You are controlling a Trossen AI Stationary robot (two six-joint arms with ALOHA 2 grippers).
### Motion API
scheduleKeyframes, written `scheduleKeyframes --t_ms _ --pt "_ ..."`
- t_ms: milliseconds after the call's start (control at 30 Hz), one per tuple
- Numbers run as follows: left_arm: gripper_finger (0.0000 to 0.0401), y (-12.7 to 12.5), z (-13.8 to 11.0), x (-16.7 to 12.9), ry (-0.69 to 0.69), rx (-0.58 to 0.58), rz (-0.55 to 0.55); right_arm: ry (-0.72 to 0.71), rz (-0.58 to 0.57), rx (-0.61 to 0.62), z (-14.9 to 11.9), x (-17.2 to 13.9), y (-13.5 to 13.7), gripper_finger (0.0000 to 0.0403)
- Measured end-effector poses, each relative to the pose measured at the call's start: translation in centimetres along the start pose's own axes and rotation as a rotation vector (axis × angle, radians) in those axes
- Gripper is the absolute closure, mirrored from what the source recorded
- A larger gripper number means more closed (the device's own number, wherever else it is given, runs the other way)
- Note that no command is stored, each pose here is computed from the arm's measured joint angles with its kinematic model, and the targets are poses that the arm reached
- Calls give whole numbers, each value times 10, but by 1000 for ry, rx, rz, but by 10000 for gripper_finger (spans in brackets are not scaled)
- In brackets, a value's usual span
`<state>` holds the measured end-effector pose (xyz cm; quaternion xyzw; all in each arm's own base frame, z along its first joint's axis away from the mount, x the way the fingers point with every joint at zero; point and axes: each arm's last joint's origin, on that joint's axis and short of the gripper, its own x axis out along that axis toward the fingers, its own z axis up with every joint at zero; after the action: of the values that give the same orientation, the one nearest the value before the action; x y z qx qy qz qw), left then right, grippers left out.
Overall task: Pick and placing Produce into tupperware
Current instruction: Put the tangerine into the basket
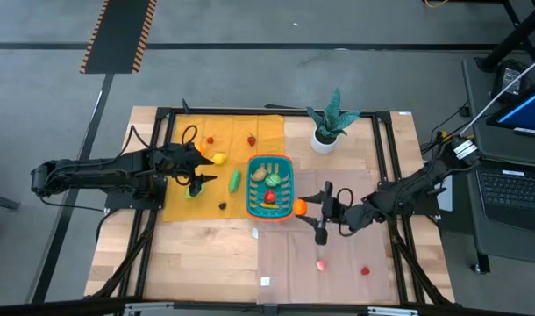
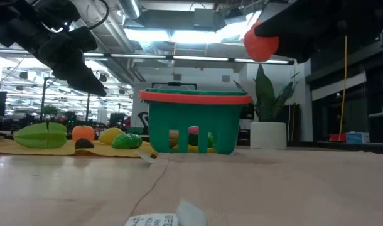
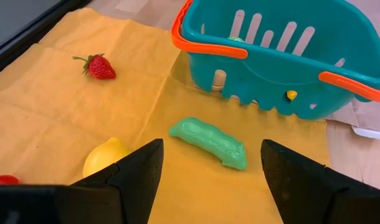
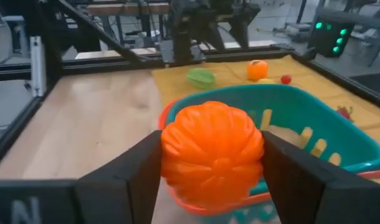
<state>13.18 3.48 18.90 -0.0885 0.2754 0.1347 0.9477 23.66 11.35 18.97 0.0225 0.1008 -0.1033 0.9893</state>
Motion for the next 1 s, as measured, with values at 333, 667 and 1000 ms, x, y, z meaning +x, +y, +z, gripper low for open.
scheduleKeyframes --t_ms 333,667,1000 --pt "140 0 0 0 -4 2 0 -39 -7 -38 -2 8 -21 165" --pt "140 0 0 0 -4 2 0 -101 -11 -17 7 17 -34 165" --pt "140 0 2 0 -17 11 -1 -77 2 8 14 49 -51 165"
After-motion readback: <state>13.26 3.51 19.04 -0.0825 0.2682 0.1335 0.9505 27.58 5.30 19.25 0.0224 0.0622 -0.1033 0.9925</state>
